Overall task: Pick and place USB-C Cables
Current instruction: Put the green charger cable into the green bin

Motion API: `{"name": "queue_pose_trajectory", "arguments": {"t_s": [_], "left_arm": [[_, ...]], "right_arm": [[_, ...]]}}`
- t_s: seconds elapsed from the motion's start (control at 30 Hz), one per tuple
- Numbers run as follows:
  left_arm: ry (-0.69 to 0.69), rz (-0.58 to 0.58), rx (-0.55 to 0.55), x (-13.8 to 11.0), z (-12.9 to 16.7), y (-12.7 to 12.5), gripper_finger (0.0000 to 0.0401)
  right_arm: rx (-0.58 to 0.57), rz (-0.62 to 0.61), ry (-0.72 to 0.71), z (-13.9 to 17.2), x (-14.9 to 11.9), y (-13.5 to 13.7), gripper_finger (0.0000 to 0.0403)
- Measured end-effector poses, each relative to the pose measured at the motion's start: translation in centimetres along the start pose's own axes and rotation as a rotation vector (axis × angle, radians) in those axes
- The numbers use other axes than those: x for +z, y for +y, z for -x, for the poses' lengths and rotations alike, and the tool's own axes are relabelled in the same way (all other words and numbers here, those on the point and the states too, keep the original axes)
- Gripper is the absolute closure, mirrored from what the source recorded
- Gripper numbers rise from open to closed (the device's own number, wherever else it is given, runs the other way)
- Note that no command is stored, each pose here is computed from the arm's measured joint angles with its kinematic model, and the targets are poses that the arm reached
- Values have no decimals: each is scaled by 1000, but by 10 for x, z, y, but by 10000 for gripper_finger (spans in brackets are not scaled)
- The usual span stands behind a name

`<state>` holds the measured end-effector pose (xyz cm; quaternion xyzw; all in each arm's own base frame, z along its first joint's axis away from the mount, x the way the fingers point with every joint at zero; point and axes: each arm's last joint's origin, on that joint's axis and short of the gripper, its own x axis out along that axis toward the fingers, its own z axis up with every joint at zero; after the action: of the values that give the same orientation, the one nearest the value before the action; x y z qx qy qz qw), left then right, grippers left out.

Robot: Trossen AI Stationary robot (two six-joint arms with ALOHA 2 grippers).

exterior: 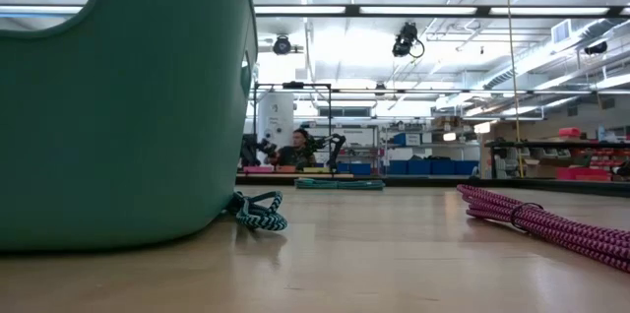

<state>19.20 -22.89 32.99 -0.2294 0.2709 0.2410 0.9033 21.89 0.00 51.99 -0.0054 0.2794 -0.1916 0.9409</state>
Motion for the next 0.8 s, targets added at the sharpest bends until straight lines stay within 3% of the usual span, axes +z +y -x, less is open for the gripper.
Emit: {"name": "queue_pose_trajectory", "arguments": {"t_s": [0.23,0.53,0.8], "left_arm": [[54,-108,29,7,-11,1,380],[73,-269,-9,30,-37,-7,380],[143,-448,-146,65,-73,-11,380]], "right_arm": [[2,-8,-3,0,0,0,171],[6,-24,-20,0,2,1,171],[7,-37,-23,0,2,1,172]]}}
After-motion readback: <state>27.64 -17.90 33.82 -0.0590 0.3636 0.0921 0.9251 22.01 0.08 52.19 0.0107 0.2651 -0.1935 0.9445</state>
